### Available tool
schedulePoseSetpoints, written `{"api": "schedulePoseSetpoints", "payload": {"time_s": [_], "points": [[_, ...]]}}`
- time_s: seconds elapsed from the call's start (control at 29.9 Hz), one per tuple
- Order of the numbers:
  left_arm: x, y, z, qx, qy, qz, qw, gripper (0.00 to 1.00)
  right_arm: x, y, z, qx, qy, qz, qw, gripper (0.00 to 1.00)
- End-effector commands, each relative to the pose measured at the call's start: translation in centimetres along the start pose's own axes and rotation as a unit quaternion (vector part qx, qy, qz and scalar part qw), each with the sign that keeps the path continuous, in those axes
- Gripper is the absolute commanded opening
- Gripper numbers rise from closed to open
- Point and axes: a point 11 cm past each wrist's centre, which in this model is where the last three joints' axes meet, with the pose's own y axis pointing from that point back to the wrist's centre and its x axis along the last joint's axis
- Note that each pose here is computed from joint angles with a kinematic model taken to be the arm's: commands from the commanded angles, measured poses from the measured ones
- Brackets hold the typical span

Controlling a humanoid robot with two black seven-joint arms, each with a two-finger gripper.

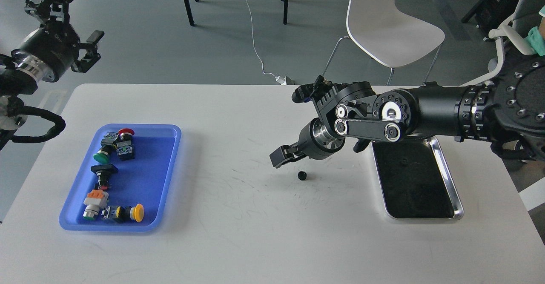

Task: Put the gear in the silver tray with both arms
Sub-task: 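Raise the left arm away and bring the right gripper over, then lower the right gripper onto the black gear and grasp it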

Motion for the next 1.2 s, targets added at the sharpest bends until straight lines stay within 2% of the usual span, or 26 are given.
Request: {"api": "schedulePoseSetpoints", "payload": {"time_s": [0.0,0.5,0.94,1.17], "points": [[0.0,0.0,0.1,-0.003,0.000,0.000,1.000,0.96,-0.5,-0.4,0.7,-0.013,-0.005,-0.008,1.000,0.96],[0.0,0.0,0.1,-0.005,0.000,0.000,1.000,0.96,-1.6,-1.6,3.9,-0.044,-0.040,-0.016,0.998,0.93],[0.1,0.1,0.2,-0.009,0.000,0.001,1.000,0.96,-0.9,-1.3,4.3,-0.049,-0.045,-0.005,0.998,0.88],[0.0,0.0,0.2,-0.013,0.001,0.001,1.000,0.96,-0.6,-1.1,3.9,-0.030,-0.081,-0.002,0.996,0.88]]}}
